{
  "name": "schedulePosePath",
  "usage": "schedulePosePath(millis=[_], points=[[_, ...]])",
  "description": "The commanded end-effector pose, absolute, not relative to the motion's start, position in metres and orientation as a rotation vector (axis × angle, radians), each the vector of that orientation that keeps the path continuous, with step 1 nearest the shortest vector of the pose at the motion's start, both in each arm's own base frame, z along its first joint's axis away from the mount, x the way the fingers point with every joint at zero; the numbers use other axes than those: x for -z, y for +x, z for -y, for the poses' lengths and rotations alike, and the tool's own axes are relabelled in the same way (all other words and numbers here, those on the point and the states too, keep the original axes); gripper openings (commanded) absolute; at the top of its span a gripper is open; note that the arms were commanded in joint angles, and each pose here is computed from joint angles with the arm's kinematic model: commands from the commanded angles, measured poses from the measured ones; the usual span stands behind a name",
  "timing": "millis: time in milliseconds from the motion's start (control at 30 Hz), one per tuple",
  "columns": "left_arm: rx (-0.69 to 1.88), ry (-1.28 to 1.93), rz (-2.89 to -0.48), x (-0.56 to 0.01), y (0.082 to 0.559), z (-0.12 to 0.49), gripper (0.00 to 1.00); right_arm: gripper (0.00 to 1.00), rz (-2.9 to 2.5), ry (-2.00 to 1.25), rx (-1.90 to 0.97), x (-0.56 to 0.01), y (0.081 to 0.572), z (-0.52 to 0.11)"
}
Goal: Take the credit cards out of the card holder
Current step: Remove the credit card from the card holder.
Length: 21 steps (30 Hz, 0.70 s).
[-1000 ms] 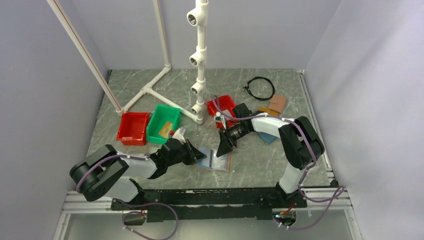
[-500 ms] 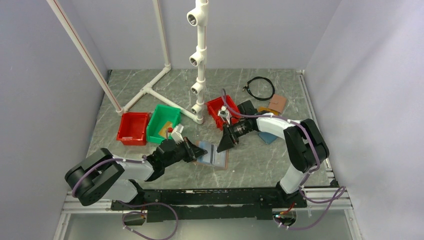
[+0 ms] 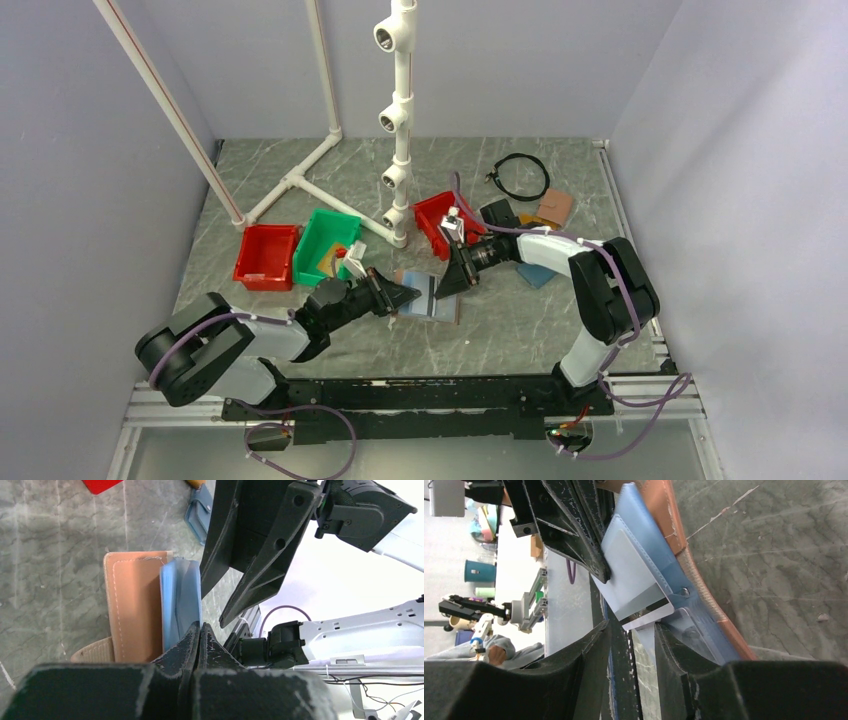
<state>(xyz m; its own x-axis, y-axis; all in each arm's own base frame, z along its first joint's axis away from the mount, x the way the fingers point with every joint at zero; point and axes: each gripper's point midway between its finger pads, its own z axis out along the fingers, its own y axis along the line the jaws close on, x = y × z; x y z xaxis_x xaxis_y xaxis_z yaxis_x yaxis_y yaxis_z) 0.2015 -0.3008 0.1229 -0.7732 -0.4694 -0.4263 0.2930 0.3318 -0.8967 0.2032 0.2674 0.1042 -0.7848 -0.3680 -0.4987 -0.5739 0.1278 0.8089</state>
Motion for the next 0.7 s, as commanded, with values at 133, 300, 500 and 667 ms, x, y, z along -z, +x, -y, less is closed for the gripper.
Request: schedulePosePath(millis=[133,300,500,667], points=[[1.63,-0.084,-1.752,-0.174,0.203,0.31,0.0,0.39,-2.121,-0.931,-1.833,-0.124,0.203,-0.269],[1.661,-0.075,-1.718,-0.182,0.204,0.314,0.0,0.34,-2.092,-0.922,-1.906,-0.134,0.199,-0.27],[1.69,-0.072,-1.698,-0.183,0.205,0.32,0.0,0.29,-2.071,-0.924,-1.946,-0.14,0.196,-0.27],[1.682,-0.082,-1.707,-0.177,0.206,0.32,0.0,0.25,-2.07,-0.92,-1.962,-0.142,0.196,-0.27]])
